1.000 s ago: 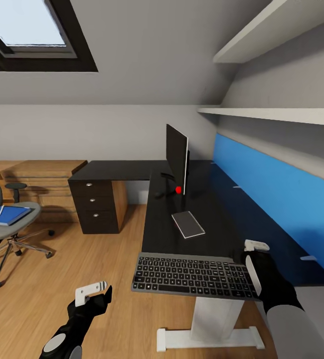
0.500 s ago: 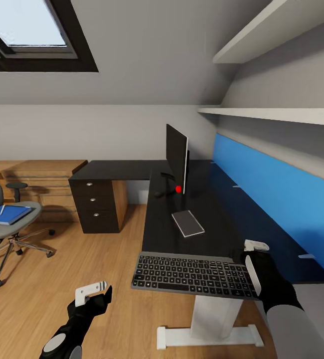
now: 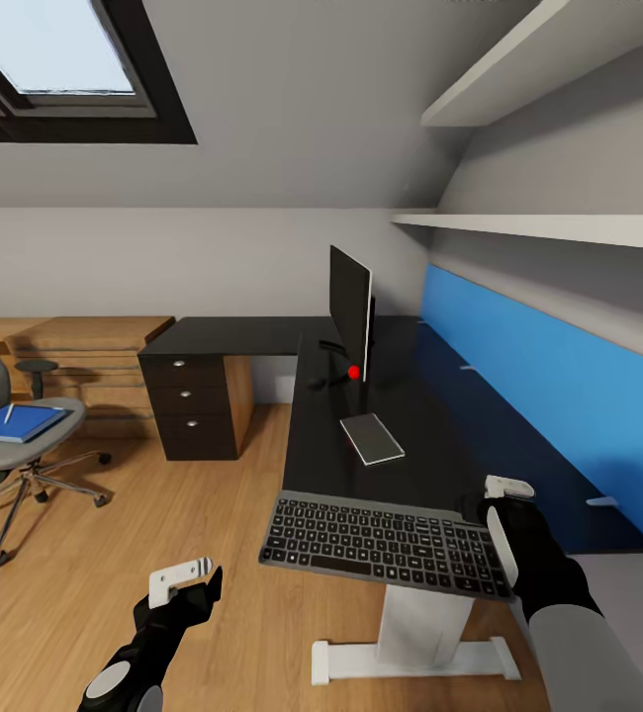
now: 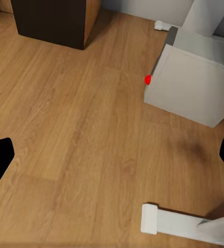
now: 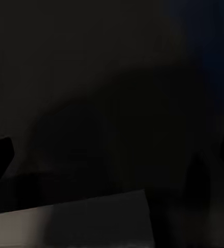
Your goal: In the bedroom, organize the workspace by keeping the computer under the desk, ensuring the monitor is on the desk, placing the keyboard on the desk next to the monitor, placing the mouse on the desk next to the keyboard, moving the folder from the swivel chair onto the desk next to the mouse, stacking the notebook on top of the folder with the pen on top of the notebook, and positioning the swivel chair next to the desk.
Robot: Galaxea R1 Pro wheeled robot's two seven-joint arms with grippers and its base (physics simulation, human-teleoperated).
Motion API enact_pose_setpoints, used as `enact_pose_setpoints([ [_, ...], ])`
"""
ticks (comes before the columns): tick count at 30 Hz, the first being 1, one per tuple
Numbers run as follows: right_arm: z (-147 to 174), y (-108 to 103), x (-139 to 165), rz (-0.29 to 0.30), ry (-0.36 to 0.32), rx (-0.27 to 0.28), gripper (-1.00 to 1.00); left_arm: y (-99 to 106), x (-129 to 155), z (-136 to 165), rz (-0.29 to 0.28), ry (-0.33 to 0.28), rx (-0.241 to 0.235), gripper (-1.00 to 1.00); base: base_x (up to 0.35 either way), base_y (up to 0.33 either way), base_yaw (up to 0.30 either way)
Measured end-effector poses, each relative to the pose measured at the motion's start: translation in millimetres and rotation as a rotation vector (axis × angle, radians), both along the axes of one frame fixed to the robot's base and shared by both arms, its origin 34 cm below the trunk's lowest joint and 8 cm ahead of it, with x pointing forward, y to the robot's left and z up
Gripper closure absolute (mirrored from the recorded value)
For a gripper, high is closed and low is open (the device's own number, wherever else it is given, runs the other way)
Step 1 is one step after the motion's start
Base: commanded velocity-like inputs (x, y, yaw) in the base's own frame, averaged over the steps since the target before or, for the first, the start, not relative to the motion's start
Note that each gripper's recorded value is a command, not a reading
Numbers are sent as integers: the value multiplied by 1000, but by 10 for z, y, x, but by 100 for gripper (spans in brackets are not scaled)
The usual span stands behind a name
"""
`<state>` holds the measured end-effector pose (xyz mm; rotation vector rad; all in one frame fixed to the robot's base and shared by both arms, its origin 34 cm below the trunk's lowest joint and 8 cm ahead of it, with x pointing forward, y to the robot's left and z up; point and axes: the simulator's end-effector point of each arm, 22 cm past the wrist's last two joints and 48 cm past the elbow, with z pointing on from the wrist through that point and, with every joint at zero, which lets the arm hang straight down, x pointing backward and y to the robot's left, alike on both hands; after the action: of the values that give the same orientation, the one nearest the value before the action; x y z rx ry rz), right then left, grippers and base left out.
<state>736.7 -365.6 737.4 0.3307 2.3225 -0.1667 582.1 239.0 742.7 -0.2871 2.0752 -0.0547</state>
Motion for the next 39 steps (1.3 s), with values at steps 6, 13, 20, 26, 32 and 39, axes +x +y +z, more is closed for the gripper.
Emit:
enact_pose_setpoints([
  [6, -3, 0, -3, 0, 1, -1, -100, 2, -4, -4, 0, 1, 0, -100, -95, 0, 0],
  [13, 0, 0, -2, 0, 0, -1, -100, 2, -5, -3, 0, 1, 0, -100, -13, 0, 0],
  [20, 0, 0, -2, 0, 0, -1, -100, 2, -5, -4, 0, 1, 0, -100, -1, 0, 0],
  [26, 0, 0, -2, 0, 0, 0, -100, 2, -5, -4, 0, 1, 0, -100, 0, 0, 0],
  [32, 0, 0, -1, 0, 0, -1, -100, 0, -5, -4, 0, 1, 0, -100, 0, 0, 0],
  [39, 20, 1, 2, 1, -1, 0, -100, -4, -3, 15, -1, 1, 1, -100, 0, 0, 0],
])
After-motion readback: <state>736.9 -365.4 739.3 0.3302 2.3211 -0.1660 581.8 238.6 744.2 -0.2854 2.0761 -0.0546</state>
